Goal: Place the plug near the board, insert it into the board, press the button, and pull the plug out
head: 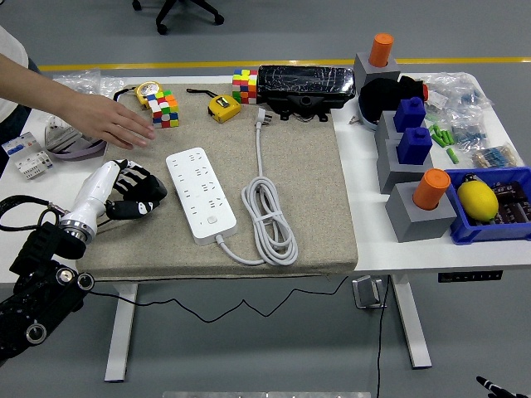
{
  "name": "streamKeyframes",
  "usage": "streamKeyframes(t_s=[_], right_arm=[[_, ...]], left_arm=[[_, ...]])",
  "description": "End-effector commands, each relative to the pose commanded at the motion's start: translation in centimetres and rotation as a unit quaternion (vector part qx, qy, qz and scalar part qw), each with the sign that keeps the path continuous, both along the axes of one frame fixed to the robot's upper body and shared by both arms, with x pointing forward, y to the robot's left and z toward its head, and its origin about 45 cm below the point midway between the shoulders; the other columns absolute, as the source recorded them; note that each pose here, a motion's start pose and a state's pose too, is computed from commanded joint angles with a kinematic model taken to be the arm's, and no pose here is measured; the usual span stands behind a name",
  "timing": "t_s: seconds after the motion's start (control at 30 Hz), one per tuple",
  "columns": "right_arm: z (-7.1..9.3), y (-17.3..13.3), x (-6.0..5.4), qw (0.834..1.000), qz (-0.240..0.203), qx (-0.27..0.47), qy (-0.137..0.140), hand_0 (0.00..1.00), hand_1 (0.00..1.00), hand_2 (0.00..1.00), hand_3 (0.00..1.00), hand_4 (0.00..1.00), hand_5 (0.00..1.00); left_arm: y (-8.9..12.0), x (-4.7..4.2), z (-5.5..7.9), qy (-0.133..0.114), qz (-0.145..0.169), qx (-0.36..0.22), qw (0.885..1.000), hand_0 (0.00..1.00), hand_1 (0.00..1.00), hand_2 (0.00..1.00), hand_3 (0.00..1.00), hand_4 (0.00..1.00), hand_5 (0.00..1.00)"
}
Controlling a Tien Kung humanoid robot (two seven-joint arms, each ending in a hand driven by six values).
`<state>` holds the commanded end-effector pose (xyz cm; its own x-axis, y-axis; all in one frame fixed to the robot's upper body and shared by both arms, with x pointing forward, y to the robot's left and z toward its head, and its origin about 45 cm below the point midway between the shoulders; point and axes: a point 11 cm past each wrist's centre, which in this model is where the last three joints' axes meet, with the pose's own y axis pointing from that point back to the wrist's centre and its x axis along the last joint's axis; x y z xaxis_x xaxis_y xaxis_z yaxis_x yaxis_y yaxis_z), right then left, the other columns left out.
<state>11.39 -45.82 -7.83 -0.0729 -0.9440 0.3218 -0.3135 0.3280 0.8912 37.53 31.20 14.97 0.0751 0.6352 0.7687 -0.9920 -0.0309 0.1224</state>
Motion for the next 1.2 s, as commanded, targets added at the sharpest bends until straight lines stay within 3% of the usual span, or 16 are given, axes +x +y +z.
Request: streamKeyframes(t_s=[0.17,0.53,1.2], right_arm=[[0.0,0.0,0.1,1.0,0.001,0.0,-0.001,0.651,0.647,0.644,0.567,0.988,0.557],[0.1,-0.1,0.0,1.0,0.004,-0.001,0.001,0.65,0.647,0.643,0.566,0.988,0.556],[0.0,-0.1,-0.1,1.0,0.005,-0.002,0.003,0.651,0.647,0.642,0.566,0.987,0.555]], left_arm=[[-1.1,0.59,0.8,-0.008,-0.019,-0.005,1.0,0.417,0.402,0.455,0.523,0.708,0.002],[-2.7,0.91,0.1,0.008,-0.044,0.003,0.999,0.424,0.407,0.46,0.525,0.715,0.002],[-3.0,0.97,-0.7,0.018,-0.046,0.017,0.999,0.43,0.41,0.465,0.526,0.716,0.002]])
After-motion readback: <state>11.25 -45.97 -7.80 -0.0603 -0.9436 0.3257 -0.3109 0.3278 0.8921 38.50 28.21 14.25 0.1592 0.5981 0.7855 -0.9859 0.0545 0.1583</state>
